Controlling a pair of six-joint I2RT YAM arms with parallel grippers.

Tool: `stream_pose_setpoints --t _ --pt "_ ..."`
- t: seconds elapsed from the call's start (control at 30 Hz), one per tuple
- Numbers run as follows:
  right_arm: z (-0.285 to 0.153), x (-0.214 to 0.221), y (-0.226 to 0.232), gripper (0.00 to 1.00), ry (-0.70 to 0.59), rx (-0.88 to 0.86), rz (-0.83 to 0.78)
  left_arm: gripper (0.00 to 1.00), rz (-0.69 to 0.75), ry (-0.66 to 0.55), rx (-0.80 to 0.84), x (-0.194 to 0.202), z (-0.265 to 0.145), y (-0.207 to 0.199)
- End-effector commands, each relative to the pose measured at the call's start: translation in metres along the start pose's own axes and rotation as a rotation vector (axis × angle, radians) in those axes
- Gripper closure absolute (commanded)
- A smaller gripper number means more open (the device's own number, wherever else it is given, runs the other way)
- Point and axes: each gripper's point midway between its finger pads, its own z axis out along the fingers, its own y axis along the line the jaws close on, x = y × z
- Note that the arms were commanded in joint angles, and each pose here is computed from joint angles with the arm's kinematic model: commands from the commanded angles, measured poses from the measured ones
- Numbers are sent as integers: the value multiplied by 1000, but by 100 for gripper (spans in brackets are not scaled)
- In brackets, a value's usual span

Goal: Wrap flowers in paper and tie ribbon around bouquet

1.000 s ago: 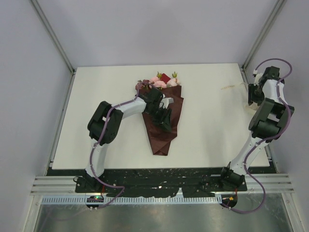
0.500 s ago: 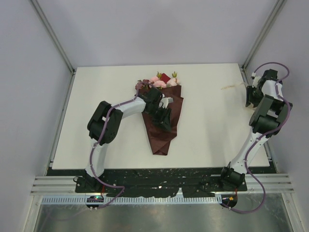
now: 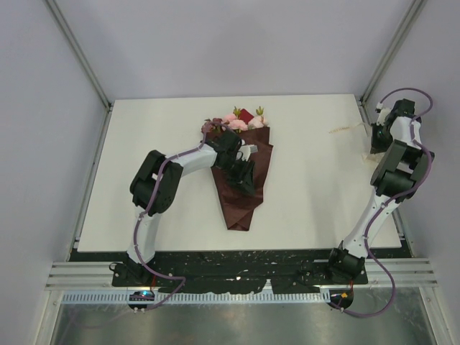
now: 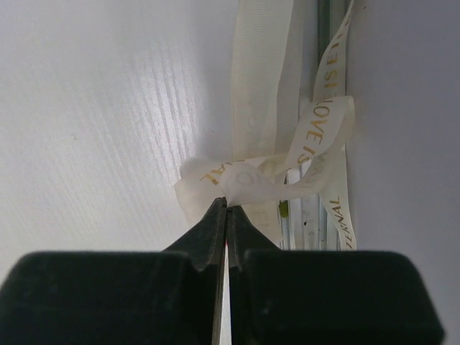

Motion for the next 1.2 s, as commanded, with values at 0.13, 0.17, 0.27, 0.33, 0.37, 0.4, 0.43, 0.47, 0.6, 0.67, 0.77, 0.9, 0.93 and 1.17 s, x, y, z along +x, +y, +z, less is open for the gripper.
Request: stream_pose_setpoints --t 0.13,0.17,0.27,0.33,0.37,0.4,0.43,0.47,0.6,0.67,0.77,0.9,0.93,1.17 --pt "-81 -55 25 94 -220 -135 5 53 -11 2 -39 1 1 19" --pt "-112 -70 28 94 -296 -140 0 53 -15 2 -42 2 1 19" --pt "-188 -104 42 94 -491 -208 -16 53 -15 4 -41 2 1 19" --pt "-250 -125 46 95 -633 -225 -27 53 -18 6 -43 3 1 20" --pt "-293 -138 53 95 -728 -250 -41 53 -18 3 -43 2 1 20" --pt "-312 -143 53 95 -771 -259 -39 53 -16 4 -43 2 1 19" --pt "-353 -153 61 94 -861 -296 -48 53 -17 5 -44 2 1 20" --pt "-372 -156 63 95 -901 -312 -48 53 -16 6 -45 2 1 21" --pt "-477 -161 103 95 -1096 -517 -73 53 -18 10 -47 5 0 22" --pt "-500 -152 126 95 -1112 -662 -74 54 -24 17 -47 7 1 24" --pt "-519 -141 147 95 -1119 -825 -96 54 -30 19 -46 8 1 25" --pt "-502 -118 168 95 -986 -1022 -38 54 -37 25 -42 11 4 26" --pt "-490 -110 171 95 -947 -1047 -35 54 -41 26 -41 11 4 27" --pt "-398 -58 154 95 -719 -854 5 54 -41 28 -35 9 5 26"
